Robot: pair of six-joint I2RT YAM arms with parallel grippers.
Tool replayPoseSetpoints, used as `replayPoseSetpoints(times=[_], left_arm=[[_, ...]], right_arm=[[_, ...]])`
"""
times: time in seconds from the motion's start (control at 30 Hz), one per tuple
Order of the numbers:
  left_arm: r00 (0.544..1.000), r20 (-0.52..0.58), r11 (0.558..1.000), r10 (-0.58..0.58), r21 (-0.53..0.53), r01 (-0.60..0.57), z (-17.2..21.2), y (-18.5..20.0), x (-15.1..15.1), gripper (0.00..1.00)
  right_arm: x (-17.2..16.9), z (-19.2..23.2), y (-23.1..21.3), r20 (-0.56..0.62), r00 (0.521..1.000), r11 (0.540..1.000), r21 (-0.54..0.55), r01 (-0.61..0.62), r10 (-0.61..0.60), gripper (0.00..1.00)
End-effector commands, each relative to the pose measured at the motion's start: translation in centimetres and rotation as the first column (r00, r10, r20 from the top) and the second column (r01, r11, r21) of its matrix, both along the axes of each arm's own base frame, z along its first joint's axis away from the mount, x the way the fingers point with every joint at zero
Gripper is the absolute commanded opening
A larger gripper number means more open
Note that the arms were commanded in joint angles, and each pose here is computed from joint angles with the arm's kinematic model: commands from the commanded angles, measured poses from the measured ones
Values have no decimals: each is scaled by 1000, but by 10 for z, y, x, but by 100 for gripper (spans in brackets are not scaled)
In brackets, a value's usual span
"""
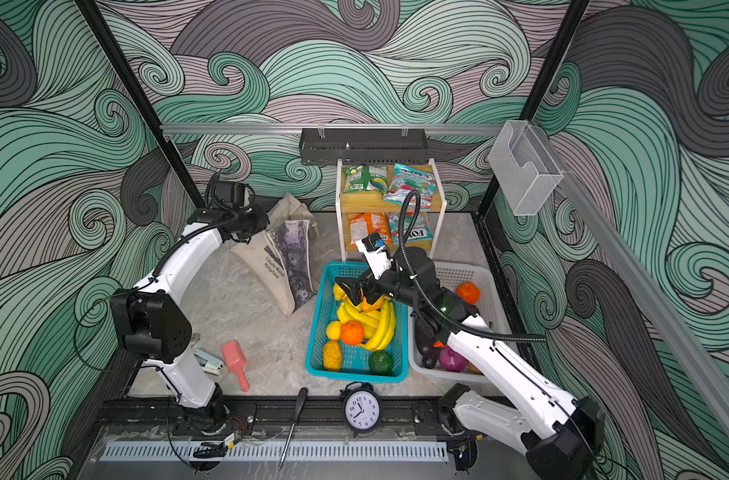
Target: Place the food into the grocery bag and tie it
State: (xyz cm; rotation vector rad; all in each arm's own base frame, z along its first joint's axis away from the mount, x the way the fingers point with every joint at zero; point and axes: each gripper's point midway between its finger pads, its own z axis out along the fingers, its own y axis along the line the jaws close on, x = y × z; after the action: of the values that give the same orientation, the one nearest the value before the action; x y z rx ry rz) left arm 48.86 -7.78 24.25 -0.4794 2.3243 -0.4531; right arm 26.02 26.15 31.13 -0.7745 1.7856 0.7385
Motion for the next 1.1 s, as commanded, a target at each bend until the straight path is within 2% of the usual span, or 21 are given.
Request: replayPoseSetpoints(times=[0.0, 0.23, 0.43, 0.53, 0.6, 0.7, 0.77, 0.9, 1.07], left_arm=[[997, 34, 998, -68, -11, 68, 30, -8, -24, 0], [988, 29, 980, -155, -122, 157, 33, -13, -54, 0], [976, 9, 971, -218, -101, 218, 36, -13, -79, 0], [971, 1, 962, -239, -136, 237, 29, -15, -88, 0], [971, -6, 962, -238, -141, 234, 26, -15, -94, 0], [978, -7, 975, -208, -87, 206, 27, -4, -102, 0], [981, 8, 977, -194, -93, 194, 31, 1, -110, 0], [978, 8, 973, -207, -106, 207, 25, -1, -118, 0], [966, 9, 956, -257, -145, 256, 21, -10, -133, 0]], right_arm=[[-2, 6, 5, 7, 1000, 999, 26, -20, 19, 99], [6, 13, 10, -41, 999, 998, 48, 27, -25, 98], [17, 18, 28, -117, 988, 993, 48, 106, -100, 97], [30, 15, 37, -201, 965, 982, 47, 181, -168, 96], [35, 13, 50, -259, 952, 983, 46, 180, -162, 93], [50, 2, 60, -369, 899, 966, 7, 257, -237, 93], [55, -5, 72, -429, 871, 964, -3, 265, -241, 91], [62, -13, 94, -447, 862, 963, 9, 270, -238, 90], [67, -27, 101, -466, 850, 960, 3, 281, -247, 89]])
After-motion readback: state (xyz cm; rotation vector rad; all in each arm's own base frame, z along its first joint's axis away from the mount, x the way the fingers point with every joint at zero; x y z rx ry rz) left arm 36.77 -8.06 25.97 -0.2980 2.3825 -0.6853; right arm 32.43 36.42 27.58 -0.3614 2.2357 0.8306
